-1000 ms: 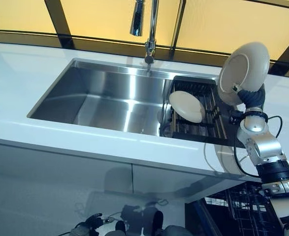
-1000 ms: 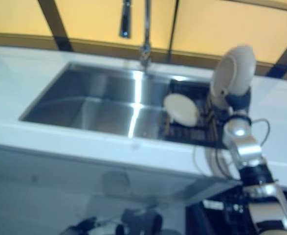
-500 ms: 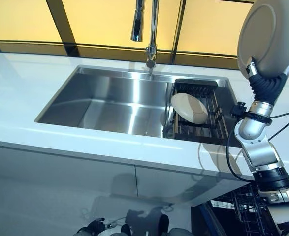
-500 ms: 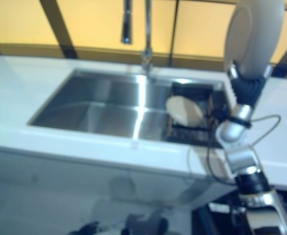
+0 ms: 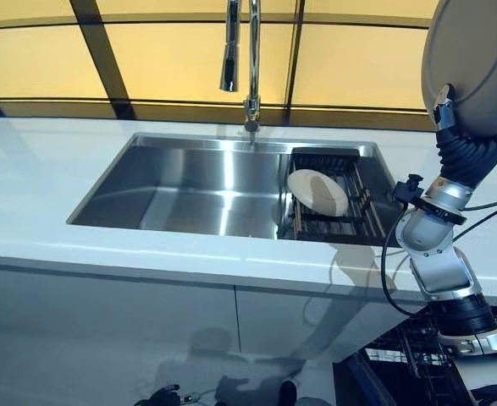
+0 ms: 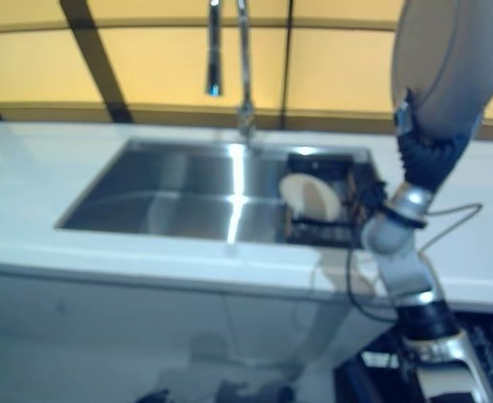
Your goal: Take plates into dishwasher
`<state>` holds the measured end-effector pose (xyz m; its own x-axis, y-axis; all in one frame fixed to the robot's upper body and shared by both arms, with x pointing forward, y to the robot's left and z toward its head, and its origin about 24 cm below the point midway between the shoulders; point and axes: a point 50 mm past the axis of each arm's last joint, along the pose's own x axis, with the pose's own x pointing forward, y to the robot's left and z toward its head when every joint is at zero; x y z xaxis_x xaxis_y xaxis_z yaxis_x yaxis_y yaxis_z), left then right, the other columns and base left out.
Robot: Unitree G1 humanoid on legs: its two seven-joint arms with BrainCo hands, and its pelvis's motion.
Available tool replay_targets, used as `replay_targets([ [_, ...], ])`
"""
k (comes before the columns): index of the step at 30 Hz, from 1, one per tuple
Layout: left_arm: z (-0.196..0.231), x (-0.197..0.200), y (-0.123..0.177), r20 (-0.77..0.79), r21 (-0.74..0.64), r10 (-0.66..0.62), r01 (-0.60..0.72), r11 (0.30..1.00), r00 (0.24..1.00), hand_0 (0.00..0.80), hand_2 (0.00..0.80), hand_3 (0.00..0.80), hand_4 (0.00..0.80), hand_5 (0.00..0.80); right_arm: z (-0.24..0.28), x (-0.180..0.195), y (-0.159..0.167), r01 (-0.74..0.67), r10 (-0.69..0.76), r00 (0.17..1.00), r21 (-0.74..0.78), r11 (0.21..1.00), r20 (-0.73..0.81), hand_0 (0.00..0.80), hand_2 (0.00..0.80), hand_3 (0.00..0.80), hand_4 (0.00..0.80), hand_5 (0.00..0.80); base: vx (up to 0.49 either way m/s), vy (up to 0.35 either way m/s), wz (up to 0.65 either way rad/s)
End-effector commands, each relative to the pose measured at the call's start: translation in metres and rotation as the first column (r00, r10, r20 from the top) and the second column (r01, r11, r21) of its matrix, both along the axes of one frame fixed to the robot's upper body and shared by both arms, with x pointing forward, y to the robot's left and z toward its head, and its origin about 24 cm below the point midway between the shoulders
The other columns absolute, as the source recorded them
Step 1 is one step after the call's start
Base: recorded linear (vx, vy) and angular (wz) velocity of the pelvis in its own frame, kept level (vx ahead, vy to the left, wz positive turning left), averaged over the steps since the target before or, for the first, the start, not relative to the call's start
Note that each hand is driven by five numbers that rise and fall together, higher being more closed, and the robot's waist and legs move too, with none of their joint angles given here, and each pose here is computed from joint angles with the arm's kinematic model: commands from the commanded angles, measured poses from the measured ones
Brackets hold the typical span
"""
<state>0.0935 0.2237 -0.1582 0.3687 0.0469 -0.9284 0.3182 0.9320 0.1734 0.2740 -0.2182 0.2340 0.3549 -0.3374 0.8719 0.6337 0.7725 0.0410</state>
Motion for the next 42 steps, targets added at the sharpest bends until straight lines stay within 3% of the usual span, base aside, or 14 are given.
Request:
replay_targets([
  [1,0.002,0.008,0.003,-0.008,0.025,-0.098,0.098,0.995,0.995,0.0,0.0,0.0,0.0,0.0,0.035,-0.01,-0.008,-0.004,0.006,0.996,-0.024,1.0,0.094,0.8,0.8,0.8,0.8,0.8,-0.024,0.095,-0.28],
  [7,0.002,0.001,0.014,-0.048,0.063,-0.087,0.09,0.994,0.995,0.0,0.0,0.0,0.0,0.0,0.038,-0.016,-0.026,-0.042,0.04,0.999,-0.067,0.997,-0.038,0.8,0.8,0.8,0.8,0.8,-0.052,0.082,-0.56],
  [15,0.005,0.015,0.015,0.002,0.061,-0.058,0.058,0.996,0.998,0.0,0.0,0.0,0.0,0.0,0.026,-0.021,-0.043,-0.068,0.064,0.993,-0.033,0.997,-0.098,0.8,0.8,0.8,0.8,0.8,-0.031,0.013,-0.68],
  [26,0.015,0.044,0.02,0.102,0.068,-0.002,-0.005,0.998,0.995,0.0,0.0,0.0,0.0,0.0,0.012,-0.003,-0.026,-0.203,0.204,0.958,0.029,0.979,-0.2,0.8,0.8,0.8,0.8,0.8,-0.231,-0.323,-0.93],
  [34,0.015,0.05,0.005,0.165,0.027,0.006,-0.01,1.0,0.986,0.0,0.0,0.0,0.0,0.0,-0.005,0.008,-0.028,-0.268,0.259,0.879,0.035,0.963,-0.401,0.8,0.8,0.8,0.8,0.8,-0.322,-0.394,-0.32],
  [42,0.014,0.047,0.003,0.163,0.003,-0.008,0.008,1.0,0.987,0.0,0.0,0.0,0.0,0.0,-0.034,0.012,-0.028,-0.349,0.229,0.726,-0.061,0.935,-0.648,0.8,0.8,0.8,0.8,0.8,-0.097,-0.107,0.06],
])
